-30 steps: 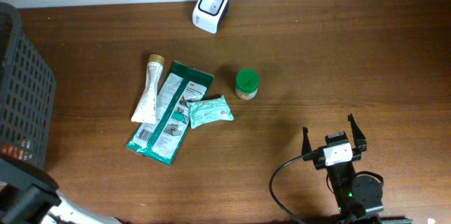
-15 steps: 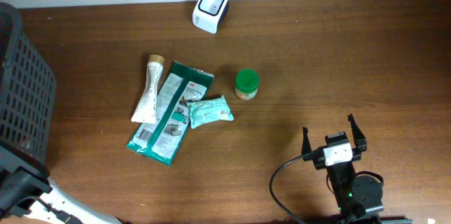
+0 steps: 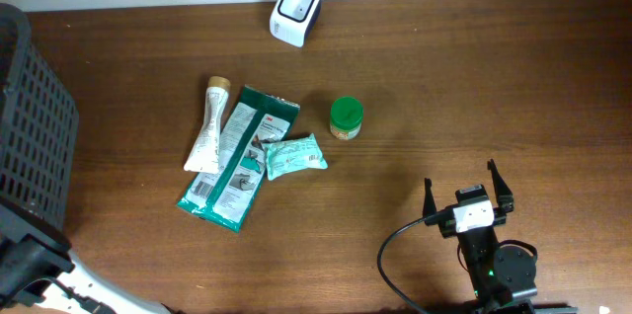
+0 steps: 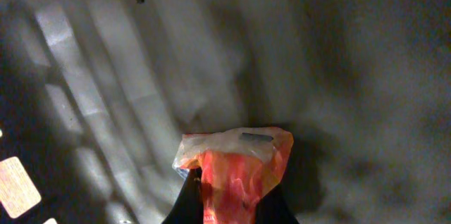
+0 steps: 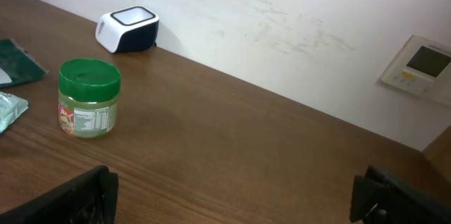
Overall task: Scan the item barcode
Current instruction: 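Reach the left gripper into the basket and grasp the orange packet, then lift the orange packet and swing it under the white scanner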
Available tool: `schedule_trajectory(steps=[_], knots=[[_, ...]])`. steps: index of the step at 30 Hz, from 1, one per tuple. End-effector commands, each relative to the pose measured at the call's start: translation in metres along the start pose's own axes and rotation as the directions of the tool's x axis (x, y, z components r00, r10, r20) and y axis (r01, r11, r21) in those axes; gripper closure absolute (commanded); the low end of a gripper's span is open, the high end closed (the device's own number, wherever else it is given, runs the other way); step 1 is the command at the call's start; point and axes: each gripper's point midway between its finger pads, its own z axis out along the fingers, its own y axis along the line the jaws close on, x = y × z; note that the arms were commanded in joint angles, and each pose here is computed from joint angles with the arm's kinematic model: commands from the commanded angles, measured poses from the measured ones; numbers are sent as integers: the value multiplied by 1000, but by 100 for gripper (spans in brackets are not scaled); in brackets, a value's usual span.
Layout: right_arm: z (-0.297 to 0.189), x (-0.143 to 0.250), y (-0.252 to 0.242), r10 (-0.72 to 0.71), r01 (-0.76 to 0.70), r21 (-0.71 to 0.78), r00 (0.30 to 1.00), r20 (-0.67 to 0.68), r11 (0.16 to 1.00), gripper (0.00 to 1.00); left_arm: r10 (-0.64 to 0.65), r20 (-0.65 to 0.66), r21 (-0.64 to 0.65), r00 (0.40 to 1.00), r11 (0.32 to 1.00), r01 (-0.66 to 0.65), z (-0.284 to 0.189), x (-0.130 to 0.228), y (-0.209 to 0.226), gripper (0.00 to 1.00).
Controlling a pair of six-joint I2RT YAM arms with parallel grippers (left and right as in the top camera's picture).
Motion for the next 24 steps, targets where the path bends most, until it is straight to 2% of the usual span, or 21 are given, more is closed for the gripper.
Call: schedule_trajectory(steps=[1,5,9,12,15,17,21,24], knots=[[0,3,3,-3,3,-10,1000,-6,1000,1,-3,-61,37,998,999,5,10,10,-8,100],[0,3,3,-3,3,-10,1000,-6,1000,1,-32,37,86,999,996,29,-48,-29,-7,100],[0,3,3,-3,3,-10,1000,-6,1000,1,-81,221,283,972,959,16,-169,-70,-14,100],[0,3,3,-3,3,-10,1000,-6,1000,1,-55,377,399,925,911,-108,-265,-69,-24,100],[0,3,3,-3,3,-10,1000,-6,1000,1,-20,468,450,883,865,-220,-332,-39,-46,100],[0,3,3,-3,3,-10,1000,-6,1000,1,54,496,453,867,835,-311,-352,-12,-70,100],[0,3,3,-3,3,-10,1000,-6,1000,1,284,505,434,815,733,-524,-365,59,-141,100],[0,3,3,-3,3,-10,1000,-6,1000,1,441,490,421,752,636,-647,-363,119,-191,100]])
